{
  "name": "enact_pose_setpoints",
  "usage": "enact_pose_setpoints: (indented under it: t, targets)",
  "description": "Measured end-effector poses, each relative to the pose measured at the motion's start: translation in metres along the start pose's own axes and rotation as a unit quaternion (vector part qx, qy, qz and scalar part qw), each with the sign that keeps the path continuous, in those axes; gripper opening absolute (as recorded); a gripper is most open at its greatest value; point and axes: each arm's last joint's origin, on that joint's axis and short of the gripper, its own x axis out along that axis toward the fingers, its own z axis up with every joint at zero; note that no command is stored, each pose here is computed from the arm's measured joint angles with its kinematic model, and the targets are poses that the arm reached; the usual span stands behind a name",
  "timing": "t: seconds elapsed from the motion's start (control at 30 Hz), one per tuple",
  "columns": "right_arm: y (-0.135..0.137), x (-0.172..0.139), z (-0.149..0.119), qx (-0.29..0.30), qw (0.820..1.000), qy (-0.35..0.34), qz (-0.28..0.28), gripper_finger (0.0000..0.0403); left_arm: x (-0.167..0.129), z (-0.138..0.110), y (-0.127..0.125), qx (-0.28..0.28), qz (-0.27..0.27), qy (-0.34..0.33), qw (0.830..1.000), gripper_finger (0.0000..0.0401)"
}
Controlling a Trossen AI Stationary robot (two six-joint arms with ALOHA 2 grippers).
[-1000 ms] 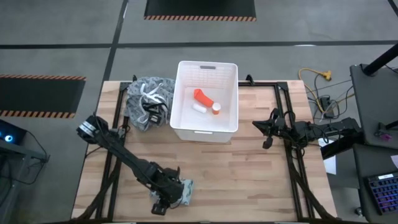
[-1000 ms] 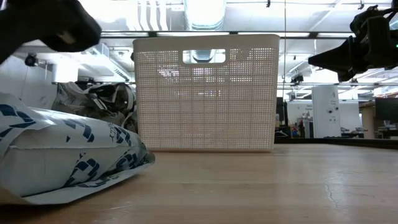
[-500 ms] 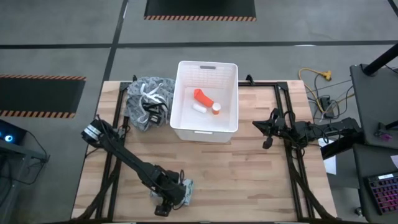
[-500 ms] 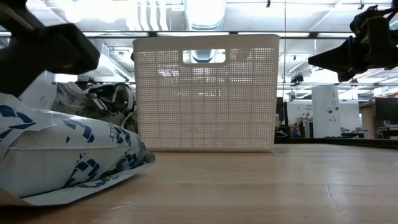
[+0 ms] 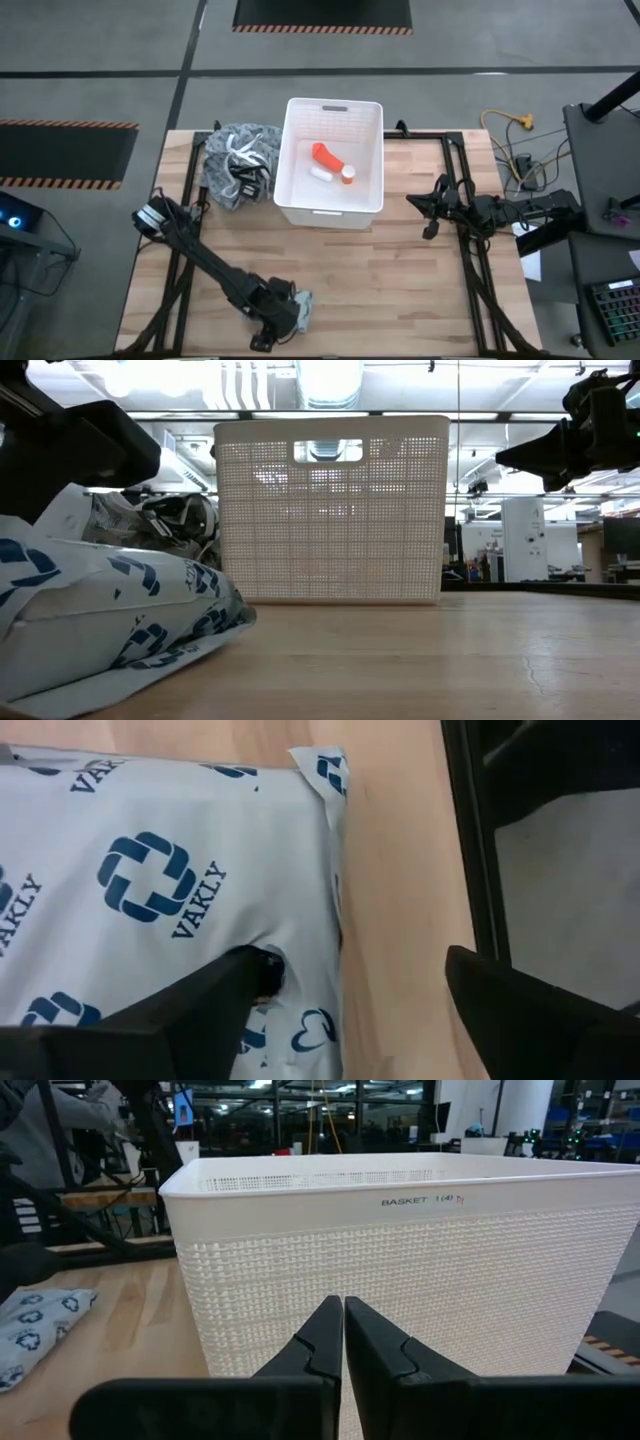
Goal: Pick & place medical supplies in basket/bin
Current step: Put the white bag into the white bin
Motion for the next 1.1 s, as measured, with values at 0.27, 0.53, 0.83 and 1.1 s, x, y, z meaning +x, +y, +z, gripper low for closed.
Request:
enact_pose_setpoints:
  t: [0.27, 0.53, 0.83, 1.1]
  targets:
    - [0.0, 0.0, 0.0, 0.0, 1.0, 0.0, 0.0, 0.0008, 0.003, -0.003, -0.001, 0.009, 0.067, -0.027, 0.997, 0.0182]
    - [0.0, 0.0, 0.0, 0.0, 1.0, 0.0, 0.0, 0.0008, 0.006, -0.004, 0.001, 0.008, 0.072, -0.045, 0.996, 0.0042]
    - [0.0, 0.0, 0.0, 0.0, 1.0, 0.0, 0.0, 0.0008, 0.001, -0.005, 0.0, 0.006, 0.045, -0.037, 0.998, 0.0001]
    - [0.0, 0.0, 0.0, 0.0, 1.0, -0.001, 0.0, 0.0008, -0.04, -0.011, -0.003, 0.009, 0.051, -0.054, 0.997, 0.0]
